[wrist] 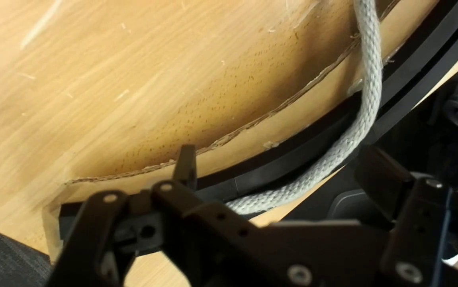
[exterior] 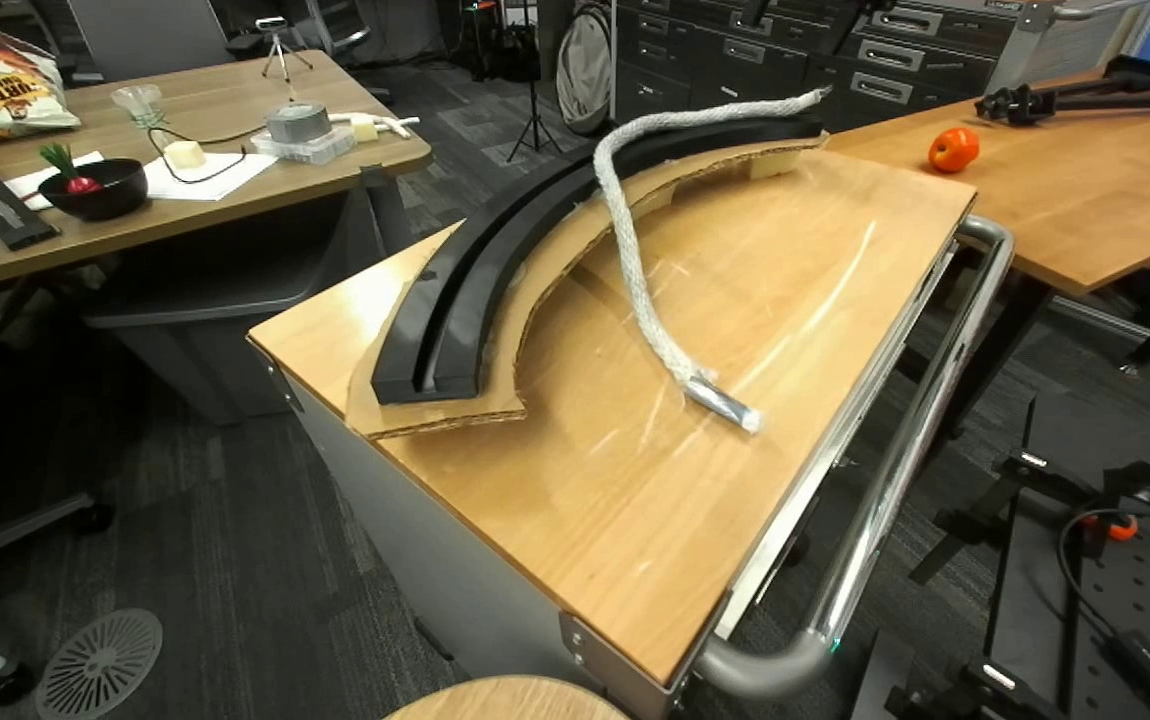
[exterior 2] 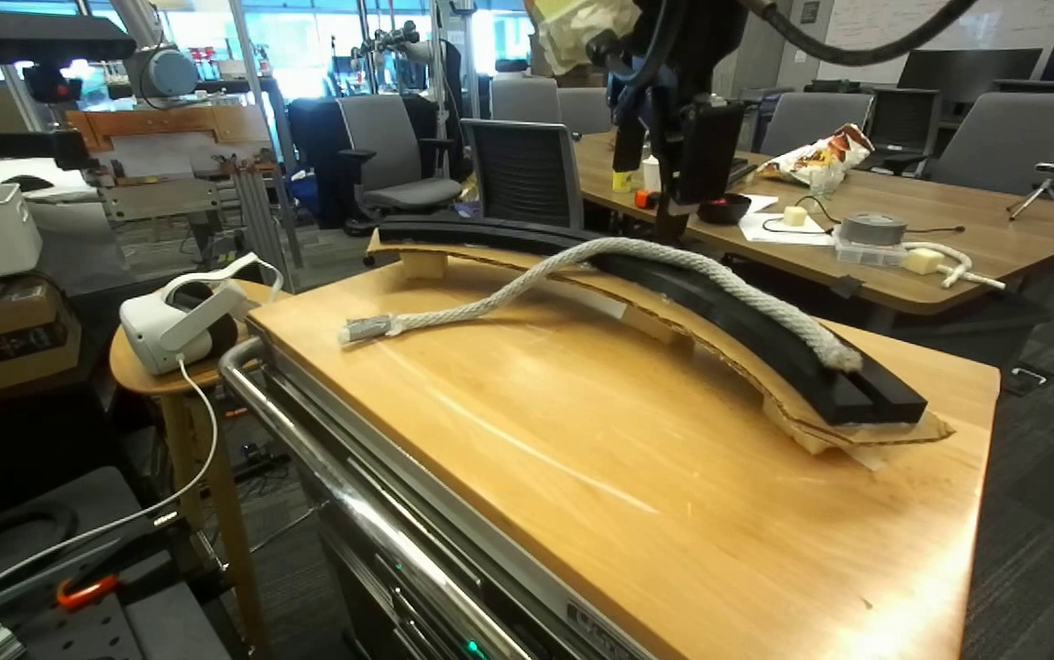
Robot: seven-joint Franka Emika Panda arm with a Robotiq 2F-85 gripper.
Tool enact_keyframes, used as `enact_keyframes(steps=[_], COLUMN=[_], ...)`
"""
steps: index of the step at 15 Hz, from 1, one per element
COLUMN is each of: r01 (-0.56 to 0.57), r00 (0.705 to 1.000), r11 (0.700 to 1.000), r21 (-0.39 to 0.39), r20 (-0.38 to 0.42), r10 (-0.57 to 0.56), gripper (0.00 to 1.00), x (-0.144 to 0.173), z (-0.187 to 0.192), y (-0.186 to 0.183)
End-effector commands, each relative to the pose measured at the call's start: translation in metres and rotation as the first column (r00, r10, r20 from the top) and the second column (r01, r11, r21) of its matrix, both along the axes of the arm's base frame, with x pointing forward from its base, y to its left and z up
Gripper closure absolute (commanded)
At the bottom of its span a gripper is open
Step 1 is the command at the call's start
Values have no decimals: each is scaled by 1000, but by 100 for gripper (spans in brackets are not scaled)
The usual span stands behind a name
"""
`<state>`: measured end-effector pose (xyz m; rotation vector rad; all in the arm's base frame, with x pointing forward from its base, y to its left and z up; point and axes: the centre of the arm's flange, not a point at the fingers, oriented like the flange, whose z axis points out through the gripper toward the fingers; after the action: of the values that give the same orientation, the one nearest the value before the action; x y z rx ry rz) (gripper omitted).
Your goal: Put the white rope on the cardboard
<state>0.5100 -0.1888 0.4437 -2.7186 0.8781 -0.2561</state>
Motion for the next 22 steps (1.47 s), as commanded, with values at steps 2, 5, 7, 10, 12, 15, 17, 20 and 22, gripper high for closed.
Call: enact_keyframes(steps=[2, 5, 7, 10, 12, 15, 17, 20, 22], r01=[-64, -167, -250, -378, -424, -421, -435, -404, -398], r00=[994, 980, 964, 924, 904, 905, 899, 907, 903], r11=[978, 922, 886, 846, 843, 845, 841, 875, 892], r21=[-196, -350, -391, -375, -332, -330, -323, -265, -215], r20=[-98, -165, -184, -216, -216, -215, -220, -242, -264], r10=[46, 115, 191, 317, 369, 367, 380, 346, 339], gripper=[0, 0, 0, 0, 0, 0, 0, 0, 0], x=[-3, -2, 4, 14, 21, 20, 21, 24, 21], z=[5, 16, 21, 16, 8, 1, -3, -22, -43], y=[30, 66, 97, 149, 181, 191, 199, 201, 210])
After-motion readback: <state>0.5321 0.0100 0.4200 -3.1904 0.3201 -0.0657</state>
